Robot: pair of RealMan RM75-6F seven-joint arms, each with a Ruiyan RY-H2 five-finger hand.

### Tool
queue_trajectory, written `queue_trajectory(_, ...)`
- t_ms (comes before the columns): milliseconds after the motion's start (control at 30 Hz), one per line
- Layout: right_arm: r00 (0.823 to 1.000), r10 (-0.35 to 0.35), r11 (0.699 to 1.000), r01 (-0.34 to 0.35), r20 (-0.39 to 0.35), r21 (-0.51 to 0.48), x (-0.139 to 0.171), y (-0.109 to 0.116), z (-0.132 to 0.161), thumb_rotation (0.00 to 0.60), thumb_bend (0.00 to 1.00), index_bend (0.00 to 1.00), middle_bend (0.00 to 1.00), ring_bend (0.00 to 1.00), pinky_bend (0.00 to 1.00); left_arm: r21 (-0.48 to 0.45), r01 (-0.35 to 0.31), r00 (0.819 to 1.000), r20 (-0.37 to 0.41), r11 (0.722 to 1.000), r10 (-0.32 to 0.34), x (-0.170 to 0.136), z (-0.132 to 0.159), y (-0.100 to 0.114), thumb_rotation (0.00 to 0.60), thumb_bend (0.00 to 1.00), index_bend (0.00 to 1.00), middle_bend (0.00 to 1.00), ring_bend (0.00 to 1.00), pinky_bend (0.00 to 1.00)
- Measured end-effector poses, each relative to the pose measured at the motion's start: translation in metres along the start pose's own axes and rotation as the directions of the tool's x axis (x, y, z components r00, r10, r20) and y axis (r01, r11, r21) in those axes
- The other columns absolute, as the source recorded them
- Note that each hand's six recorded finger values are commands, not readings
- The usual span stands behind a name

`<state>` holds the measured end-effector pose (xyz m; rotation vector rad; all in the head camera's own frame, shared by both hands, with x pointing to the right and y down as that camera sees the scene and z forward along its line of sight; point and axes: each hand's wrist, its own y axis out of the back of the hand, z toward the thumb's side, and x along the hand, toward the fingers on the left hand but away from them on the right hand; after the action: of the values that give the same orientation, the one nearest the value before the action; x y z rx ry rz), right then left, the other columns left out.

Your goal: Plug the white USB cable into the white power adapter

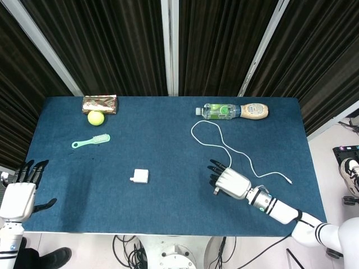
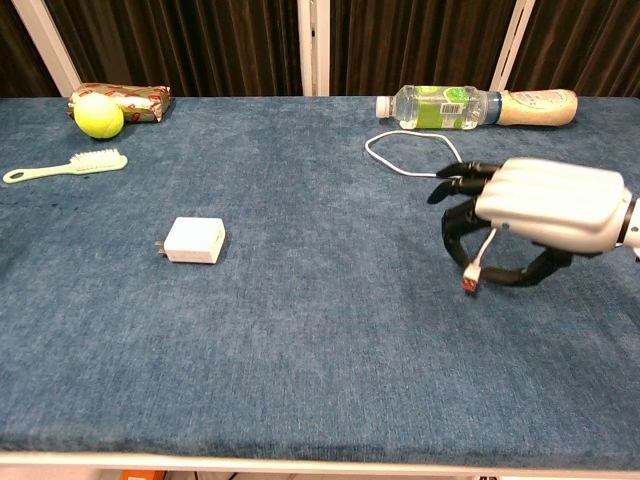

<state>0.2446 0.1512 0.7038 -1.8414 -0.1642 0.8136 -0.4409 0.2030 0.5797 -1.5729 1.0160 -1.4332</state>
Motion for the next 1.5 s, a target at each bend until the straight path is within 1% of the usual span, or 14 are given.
queue_trajectory(100, 0.999, -0.022, 1.000, 0.023, 0.023, -0.011, 0.000, 0.009, -0.005, 0.600, 0.44, 0.60, 0.47, 0.24, 0.08, 0.015, 0.000, 1.000, 0.028, 1.000, 0.000, 0.006, 0.005, 0.002, 0.600, 0.05, 0.06, 0.10, 0.00, 0.00)
queue_trajectory(300, 0.995, -0.049, 0.998, 0.053, 0.087, -0.040, 0.003, 0.021, -0.016, 0.600, 0.45, 0.62, 0.52, 0.27, 0.10, 0.032, 0.013, 0.992, 0.123, 0.999, -0.017, 0.023, 0.025, 0.003, 0.600, 0.05, 0.06, 0.10, 0.00, 0.00)
queue_trajectory(500, 0.988, -0.053, 0.996, 0.063, 0.146, -0.061, 0.012, 0.024, -0.027, 0.600, 0.45, 0.62, 0.53, 0.27, 0.10, 0.056, 0.037, 0.972, 0.231, 0.998, -0.049, 0.045, 0.051, 0.002, 0.600, 0.05, 0.06, 0.10, 0.00, 0.00)
queue_trajectory(600, 0.983, -0.059, 0.995, 0.072, 0.171, -0.072, 0.016, 0.026, -0.031, 0.600, 0.45, 0.63, 0.53, 0.28, 0.10, 0.067, 0.060, 0.954, 0.290, 0.996, -0.077, 0.057, 0.068, 0.000, 0.600, 0.05, 0.06, 0.10, 0.00, 0.00)
queue_trajectory(700, 0.979, -0.075, 0.993, 0.090, 0.190, -0.072, 0.018, 0.031, -0.036, 0.600, 0.45, 0.63, 0.53, 0.28, 0.10, 0.083, 0.094, 0.928, 0.354, 0.992, -0.117, 0.071, 0.089, -0.005, 0.600, 0.05, 0.06, 0.10, 0.00, 0.00)
queue_trajectory(800, 0.972, -0.109, 0.990, 0.124, 0.208, -0.061, 0.020, 0.042, -0.042, 0.600, 0.45, 0.63, 0.53, 0.28, 0.10, 0.100, 0.142, 0.891, 0.421, 0.985, -0.171, 0.086, 0.115, -0.014, 0.600, 0.05, 0.08, 0.10, 0.00, 0.00)
queue_trajectory(833, 0.969, -0.124, 0.989, 0.139, 0.215, -0.056, 0.021, 0.048, -0.045, 0.600, 0.45, 0.63, 0.53, 0.28, 0.10, 0.110, 0.170, 0.867, 0.455, 0.979, -0.202, 0.093, 0.130, -0.020, 0.600, 0.05, 0.09, 0.10, 0.00, 0.00)
queue_trajectory(900, 0.963, -0.147, 0.986, 0.160, 0.225, -0.045, 0.022, 0.057, -0.049, 0.600, 0.45, 0.63, 0.53, 0.28, 0.10, 0.121, 0.199, 0.841, 0.488, 0.973, -0.233, 0.099, 0.147, -0.027, 0.600, 0.06, 0.11, 0.13, 0.04, 0.00)
queue_trajectory(933, 0.959, -0.162, 0.984, 0.174, 0.232, -0.035, 0.024, 0.064, -0.052, 0.600, 0.45, 0.63, 0.53, 0.28, 0.10, 0.129, 0.223, 0.820, 0.512, 0.966, -0.257, 0.104, 0.160, -0.034, 0.600, 0.07, 0.12, 0.14, 0.06, 0.00)
queue_trajectory(1033, 0.949, -0.196, 0.979, 0.205, 0.249, -0.011, 0.030, 0.081, -0.058, 0.600, 0.45, 0.63, 0.53, 0.28, 0.10, 0.150, 0.284, 0.770, 0.552, 0.947, -0.319, 0.114, 0.191, -0.051, 0.600, 0.09, 0.16, 0.16, 0.07, 0.00)
queue_trajectory(1100, 0.942, -0.213, 0.975, 0.220, 0.259, 0.003, 0.034, 0.090, -0.061, 0.600, 0.45, 0.63, 0.53, 0.28, 0.10, 0.164, 0.314, 0.754, 0.555, 0.935, -0.351, 0.120, 0.202, -0.061, 0.600, 0.10, 0.18, 0.16, 0.07, 0.00)
queue_trajectory(1167, 0.934, -0.227, 0.973, 0.232, 0.275, 0.014, 0.041, 0.098, -0.065, 0.600, 0.46, 0.63, 0.53, 0.28, 0.10, 0.178, 0.345, 0.748, 0.542, 0.922, -0.384, 0.126, 0.208, -0.070, 0.600, 0.12, 0.20, 0.16, 0.08, 0.00)
queue_trajectory(1267, 0.928, -0.227, 0.973, 0.232, 0.297, 0.019, 0.049, 0.099, -0.069, 0.600, 0.46, 0.64, 0.53, 0.28, 0.10, 0.197, 0.378, 0.745, 0.515, 0.905, -0.423, 0.133, 0.215, -0.082, 0.600, 0.14, 0.23, 0.18, 0.11, 0.00)
queue_trajectory(1500, 0.925, -0.211, 0.975, 0.222, 0.316, 0.003, 0.057, 0.092, -0.072, 0.600, 0.46, 0.64, 0.53, 0.28, 0.10, 0.226, 0.415, 0.755, 0.455, 0.881, -0.472, 0.143, 0.218, -0.101, 0.600, 0.16, 0.24, 0.20, 0.12, 0.00)
